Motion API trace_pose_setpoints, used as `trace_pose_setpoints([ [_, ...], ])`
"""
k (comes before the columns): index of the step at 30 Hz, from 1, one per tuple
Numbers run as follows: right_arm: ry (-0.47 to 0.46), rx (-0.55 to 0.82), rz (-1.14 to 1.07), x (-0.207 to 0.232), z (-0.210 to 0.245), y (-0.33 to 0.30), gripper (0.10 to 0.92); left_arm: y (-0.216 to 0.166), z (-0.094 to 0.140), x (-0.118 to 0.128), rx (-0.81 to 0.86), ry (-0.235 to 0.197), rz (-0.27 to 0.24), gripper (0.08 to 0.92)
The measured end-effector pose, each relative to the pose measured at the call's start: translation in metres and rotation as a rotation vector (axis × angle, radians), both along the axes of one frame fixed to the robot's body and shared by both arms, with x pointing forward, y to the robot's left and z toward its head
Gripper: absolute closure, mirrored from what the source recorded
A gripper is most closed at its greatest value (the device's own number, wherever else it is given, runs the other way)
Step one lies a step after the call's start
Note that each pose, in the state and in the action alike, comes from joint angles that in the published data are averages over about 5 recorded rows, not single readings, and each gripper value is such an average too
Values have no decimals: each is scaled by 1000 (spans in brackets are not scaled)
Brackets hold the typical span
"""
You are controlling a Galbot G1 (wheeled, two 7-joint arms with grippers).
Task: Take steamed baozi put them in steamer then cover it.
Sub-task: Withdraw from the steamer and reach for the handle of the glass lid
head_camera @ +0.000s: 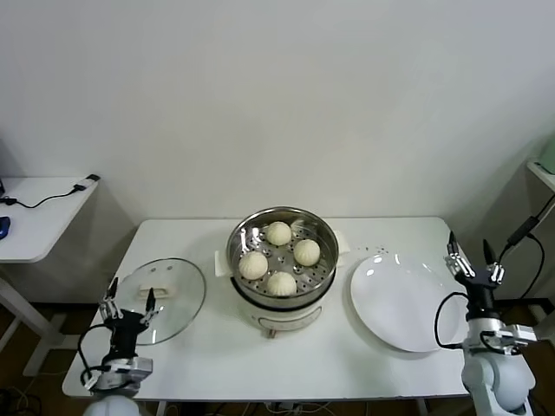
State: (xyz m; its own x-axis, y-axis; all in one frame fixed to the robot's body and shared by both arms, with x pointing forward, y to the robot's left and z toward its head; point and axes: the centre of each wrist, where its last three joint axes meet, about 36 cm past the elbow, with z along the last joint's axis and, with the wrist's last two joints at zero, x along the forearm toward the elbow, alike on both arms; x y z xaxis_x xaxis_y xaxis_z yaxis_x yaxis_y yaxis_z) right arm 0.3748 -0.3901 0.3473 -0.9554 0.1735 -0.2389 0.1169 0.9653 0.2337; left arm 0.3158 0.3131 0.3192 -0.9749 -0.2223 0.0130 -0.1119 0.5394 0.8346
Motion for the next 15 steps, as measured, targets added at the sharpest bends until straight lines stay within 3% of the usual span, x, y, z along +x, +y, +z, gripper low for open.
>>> trace_pose_setpoints([
  [7,9,13,-26,-10,-7,0,200,19,-10,7,310,46,-94,177],
  [11,13,17,-35,-13,-10,0,200,26,-16,10,404,91,-153,177],
  [15,16,17,-42,-16,-12,0,200,32,-23,14,469,133,-180,177],
])
